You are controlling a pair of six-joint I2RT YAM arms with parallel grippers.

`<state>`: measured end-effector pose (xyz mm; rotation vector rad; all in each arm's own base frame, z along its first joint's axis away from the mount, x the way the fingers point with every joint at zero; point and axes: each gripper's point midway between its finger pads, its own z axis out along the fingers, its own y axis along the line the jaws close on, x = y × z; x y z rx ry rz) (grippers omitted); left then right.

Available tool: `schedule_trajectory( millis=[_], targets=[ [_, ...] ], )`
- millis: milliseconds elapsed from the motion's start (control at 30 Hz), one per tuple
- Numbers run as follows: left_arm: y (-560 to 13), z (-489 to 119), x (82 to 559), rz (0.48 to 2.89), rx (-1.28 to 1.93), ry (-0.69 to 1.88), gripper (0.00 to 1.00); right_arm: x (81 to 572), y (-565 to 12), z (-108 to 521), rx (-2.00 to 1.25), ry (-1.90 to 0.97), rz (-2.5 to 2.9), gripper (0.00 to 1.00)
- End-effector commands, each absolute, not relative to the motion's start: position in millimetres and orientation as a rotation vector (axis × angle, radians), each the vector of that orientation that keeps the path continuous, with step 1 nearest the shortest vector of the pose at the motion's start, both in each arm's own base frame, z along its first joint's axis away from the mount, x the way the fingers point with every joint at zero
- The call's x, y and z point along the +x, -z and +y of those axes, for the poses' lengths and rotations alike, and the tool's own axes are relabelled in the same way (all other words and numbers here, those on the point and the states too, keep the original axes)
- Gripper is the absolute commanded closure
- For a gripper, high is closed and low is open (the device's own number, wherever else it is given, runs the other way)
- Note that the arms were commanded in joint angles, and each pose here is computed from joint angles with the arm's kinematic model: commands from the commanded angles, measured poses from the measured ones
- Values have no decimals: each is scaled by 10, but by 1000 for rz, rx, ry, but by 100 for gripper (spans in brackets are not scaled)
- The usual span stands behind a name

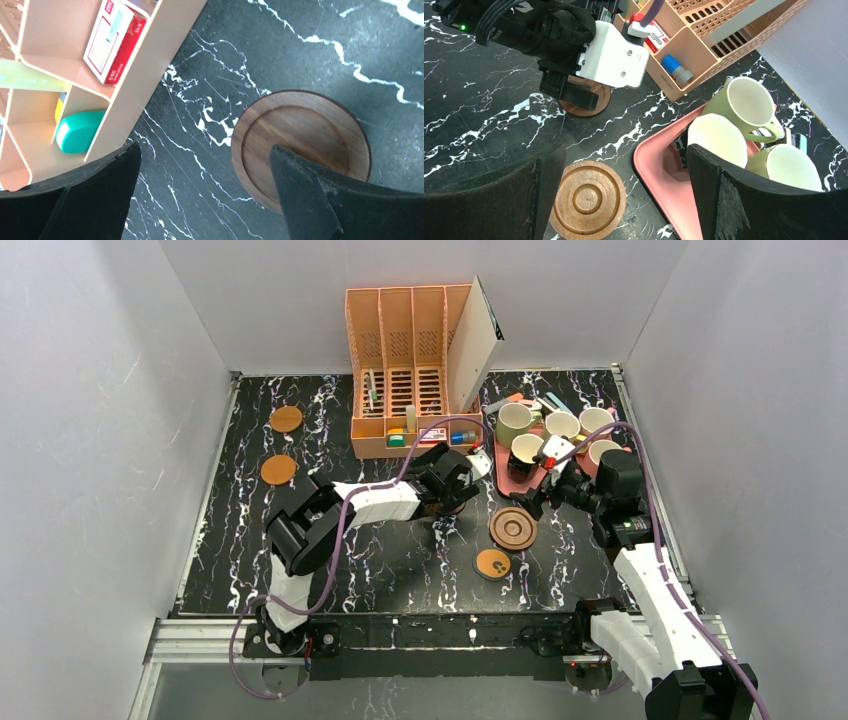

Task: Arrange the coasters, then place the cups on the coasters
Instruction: Move the coaster to the center of the board.

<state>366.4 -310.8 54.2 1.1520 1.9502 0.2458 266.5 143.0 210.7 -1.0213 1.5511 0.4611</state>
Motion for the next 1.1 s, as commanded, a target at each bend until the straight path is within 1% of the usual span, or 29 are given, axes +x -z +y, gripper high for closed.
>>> schedule_trajectory(
  millis=[0,333,633,800,1067],
  targets=[
    [-506,-3022,3731,1962,1090,-298,2,2670,-2162,1447,-1022,-460,1516,2],
    [-316,-2608,3641,2063,1083,-310,2,2653,-2176,1457,-1026,-466,1508,2],
    [-156,-2172,3098,2142,1210,-131,2,2628,-2177,1478,-1035,-482,1502,2],
    [-58,-1832,2811,2205,1238,-115,2,2622,-2166,1491,-1038,-493,1505,2],
    [1,-1018,2610,2335,1144,-162,2,2588,-2197,1514,-1043,-508,1492,2]
  ],
)
